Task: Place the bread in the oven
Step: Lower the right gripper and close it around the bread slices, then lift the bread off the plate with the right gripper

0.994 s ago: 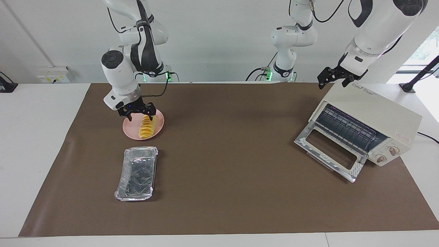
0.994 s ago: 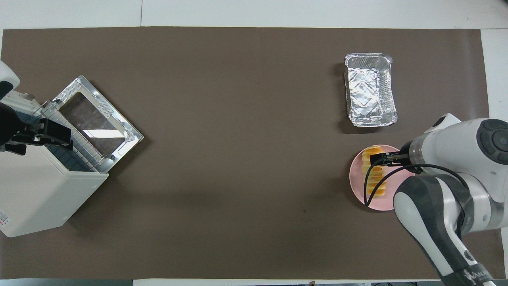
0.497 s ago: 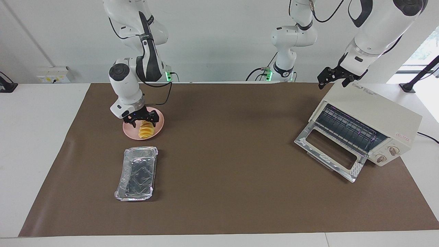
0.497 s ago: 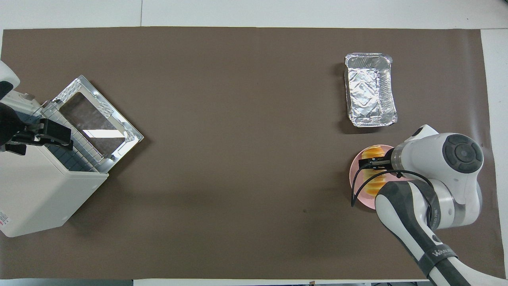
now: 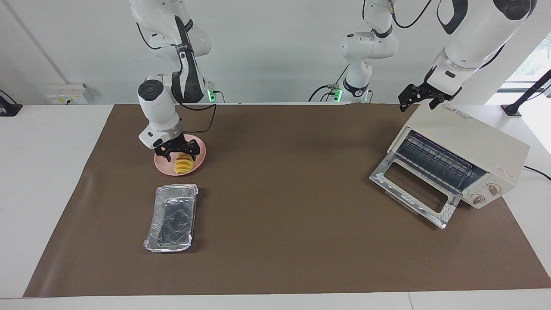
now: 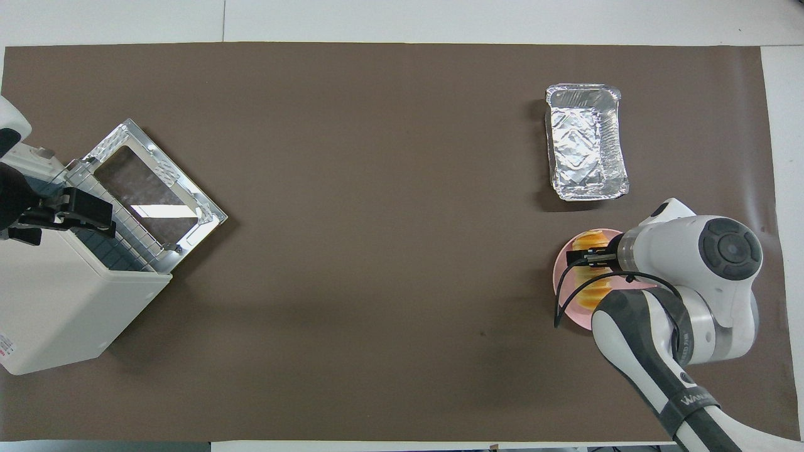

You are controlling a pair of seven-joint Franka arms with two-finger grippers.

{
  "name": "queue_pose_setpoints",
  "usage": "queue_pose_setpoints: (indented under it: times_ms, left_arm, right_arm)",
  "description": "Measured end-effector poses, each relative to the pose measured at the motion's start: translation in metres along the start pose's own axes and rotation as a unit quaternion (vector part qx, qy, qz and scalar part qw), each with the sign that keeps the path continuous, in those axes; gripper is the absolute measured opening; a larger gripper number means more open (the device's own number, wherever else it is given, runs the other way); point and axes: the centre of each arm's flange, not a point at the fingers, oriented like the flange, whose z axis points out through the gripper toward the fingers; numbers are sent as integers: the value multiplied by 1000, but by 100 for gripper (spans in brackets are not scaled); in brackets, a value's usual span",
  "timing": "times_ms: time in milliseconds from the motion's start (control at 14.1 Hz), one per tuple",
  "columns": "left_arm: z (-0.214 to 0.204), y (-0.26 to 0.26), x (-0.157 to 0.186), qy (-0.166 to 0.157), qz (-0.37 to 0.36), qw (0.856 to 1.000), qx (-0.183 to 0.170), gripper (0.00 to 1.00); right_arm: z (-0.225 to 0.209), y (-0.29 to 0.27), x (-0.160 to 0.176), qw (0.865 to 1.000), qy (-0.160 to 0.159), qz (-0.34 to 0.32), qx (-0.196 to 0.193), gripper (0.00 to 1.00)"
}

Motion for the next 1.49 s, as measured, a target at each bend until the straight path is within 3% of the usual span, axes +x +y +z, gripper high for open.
queue_pose_setpoints:
  times_ms: [1278, 1349, 1491]
  left_arm:
    - [0, 0, 0, 0, 0, 1000, 0, 100]
    - [0, 0, 0, 0, 0, 1000, 0, 100]
    - [0, 0, 0, 0, 0, 1000, 0, 100]
  right_arm:
    - [16, 0, 3, 1000, 7, -5, 1, 97]
    - [18, 0, 3, 1000, 6, -5, 0, 92]
    - [24, 0, 2, 1000, 0, -5, 0, 73]
